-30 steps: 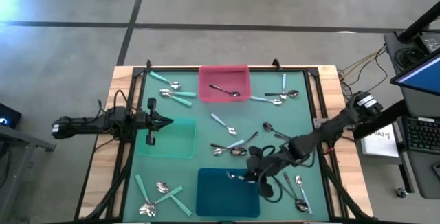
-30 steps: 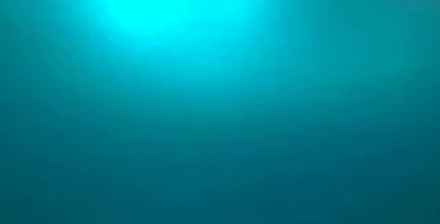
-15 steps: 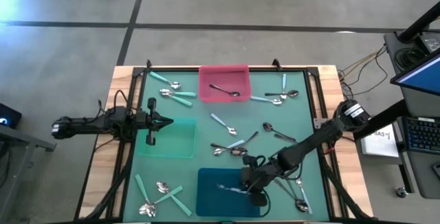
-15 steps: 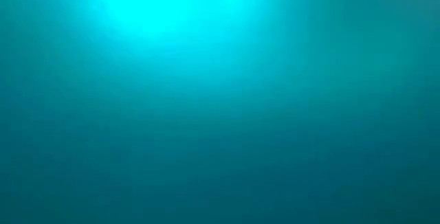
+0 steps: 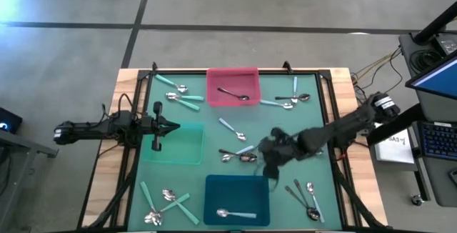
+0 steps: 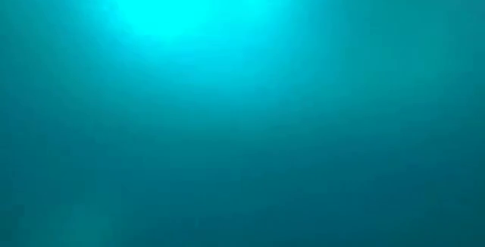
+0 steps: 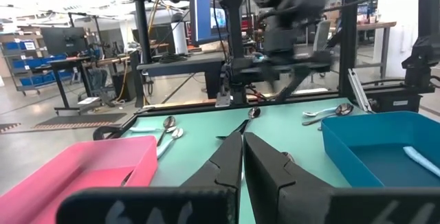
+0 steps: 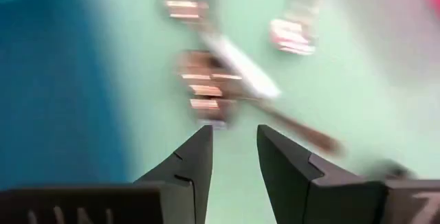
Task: Sort silverware by color (type)
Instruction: Put the blue spoon into the blue bin
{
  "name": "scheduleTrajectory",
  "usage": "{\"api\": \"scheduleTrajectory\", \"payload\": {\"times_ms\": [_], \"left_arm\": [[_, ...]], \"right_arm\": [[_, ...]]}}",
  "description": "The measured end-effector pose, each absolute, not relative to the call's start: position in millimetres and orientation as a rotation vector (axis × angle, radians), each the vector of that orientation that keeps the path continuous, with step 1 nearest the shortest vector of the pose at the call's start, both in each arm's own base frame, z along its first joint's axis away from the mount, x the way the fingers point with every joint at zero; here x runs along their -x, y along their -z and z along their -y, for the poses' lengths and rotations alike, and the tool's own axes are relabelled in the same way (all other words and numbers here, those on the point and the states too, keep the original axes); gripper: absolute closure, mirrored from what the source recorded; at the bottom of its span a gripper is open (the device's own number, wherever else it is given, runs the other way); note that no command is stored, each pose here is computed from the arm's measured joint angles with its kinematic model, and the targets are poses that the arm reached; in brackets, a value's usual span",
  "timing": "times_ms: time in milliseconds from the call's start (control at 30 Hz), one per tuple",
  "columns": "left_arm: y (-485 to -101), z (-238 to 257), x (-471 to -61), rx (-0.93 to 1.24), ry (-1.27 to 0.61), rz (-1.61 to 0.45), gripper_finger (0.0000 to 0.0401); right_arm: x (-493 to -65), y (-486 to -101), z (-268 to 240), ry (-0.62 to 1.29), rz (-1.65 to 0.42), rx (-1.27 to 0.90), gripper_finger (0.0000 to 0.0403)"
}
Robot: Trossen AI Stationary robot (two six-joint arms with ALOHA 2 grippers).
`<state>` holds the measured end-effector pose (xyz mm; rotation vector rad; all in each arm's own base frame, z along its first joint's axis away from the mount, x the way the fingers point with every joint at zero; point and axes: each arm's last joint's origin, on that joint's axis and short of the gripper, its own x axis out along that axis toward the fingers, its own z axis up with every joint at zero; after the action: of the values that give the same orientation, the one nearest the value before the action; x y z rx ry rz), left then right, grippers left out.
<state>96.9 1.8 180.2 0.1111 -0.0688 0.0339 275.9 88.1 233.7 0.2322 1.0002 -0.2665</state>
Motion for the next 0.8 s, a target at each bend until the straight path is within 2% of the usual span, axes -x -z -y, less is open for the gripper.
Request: {"api": "scheduleTrajectory", "payload": {"times_ms": [100,267,600,800], "left_arm": [[-180,-2,-97,-0.111,-0.034,0.069,0.0401],[-180,-2,-97,-0.111,-0.033,0.068,0.0401],[-180,-2,-97,-0.111,-0.033,0.068,0.0401],[-180,-2,-97,-0.111,-0.034,0.067,0.0401]], "right_arm": [[-272,-231,-57,0.429,-1.018,-0.28,0.0298],[-268,-225,-13,0.542,-1.043,-0.302,0.0298],[-263,-224,43,0.605,-1.081,-0.278,0.0298],[-259,-224,62,0.588,-1.118,-0.179,0.0298]]}}
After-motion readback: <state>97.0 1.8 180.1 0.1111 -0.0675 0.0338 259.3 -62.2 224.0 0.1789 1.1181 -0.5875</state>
